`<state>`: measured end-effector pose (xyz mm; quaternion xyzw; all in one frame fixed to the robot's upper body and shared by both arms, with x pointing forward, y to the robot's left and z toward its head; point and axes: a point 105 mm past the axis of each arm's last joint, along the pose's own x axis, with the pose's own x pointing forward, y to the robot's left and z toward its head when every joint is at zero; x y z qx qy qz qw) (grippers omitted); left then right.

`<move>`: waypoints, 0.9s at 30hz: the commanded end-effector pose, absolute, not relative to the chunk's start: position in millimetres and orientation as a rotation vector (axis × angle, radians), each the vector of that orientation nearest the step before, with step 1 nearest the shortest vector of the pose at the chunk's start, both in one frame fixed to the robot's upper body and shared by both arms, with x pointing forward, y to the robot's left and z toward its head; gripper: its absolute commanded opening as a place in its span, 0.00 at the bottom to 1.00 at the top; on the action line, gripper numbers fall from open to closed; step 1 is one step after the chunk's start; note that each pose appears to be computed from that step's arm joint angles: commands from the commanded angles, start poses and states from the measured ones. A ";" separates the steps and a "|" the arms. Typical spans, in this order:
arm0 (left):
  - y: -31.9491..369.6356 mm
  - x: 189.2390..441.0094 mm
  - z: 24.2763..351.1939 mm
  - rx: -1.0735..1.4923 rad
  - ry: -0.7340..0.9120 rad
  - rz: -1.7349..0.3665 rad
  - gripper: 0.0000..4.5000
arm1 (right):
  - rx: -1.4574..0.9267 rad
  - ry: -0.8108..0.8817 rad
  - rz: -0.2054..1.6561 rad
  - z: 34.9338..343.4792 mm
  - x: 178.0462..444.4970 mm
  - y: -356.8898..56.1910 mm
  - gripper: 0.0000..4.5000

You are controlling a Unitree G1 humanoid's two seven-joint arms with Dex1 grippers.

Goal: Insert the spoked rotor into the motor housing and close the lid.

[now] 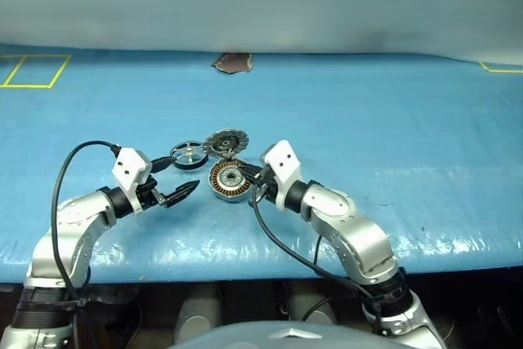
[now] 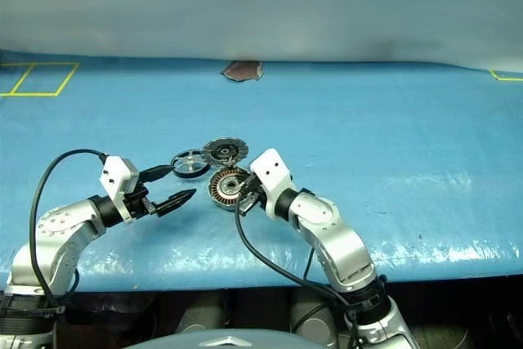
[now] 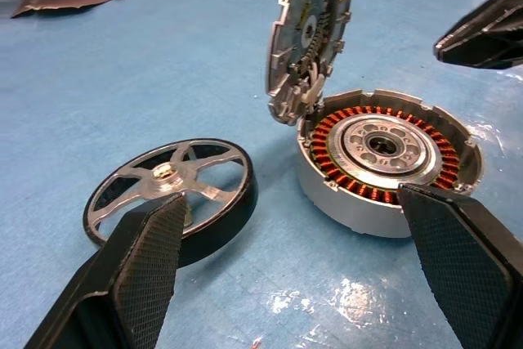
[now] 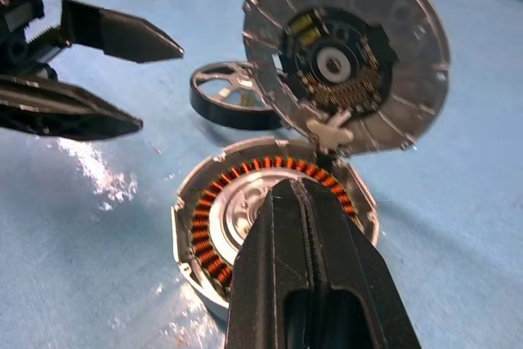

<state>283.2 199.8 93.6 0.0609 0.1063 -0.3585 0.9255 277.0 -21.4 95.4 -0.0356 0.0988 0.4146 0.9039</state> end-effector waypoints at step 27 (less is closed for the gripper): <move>209.6 349.6 109.2 0.425 0.390 -0.629 1.00 | -0.039 0.147 0.773 105.6 278.8 -26.8 0.00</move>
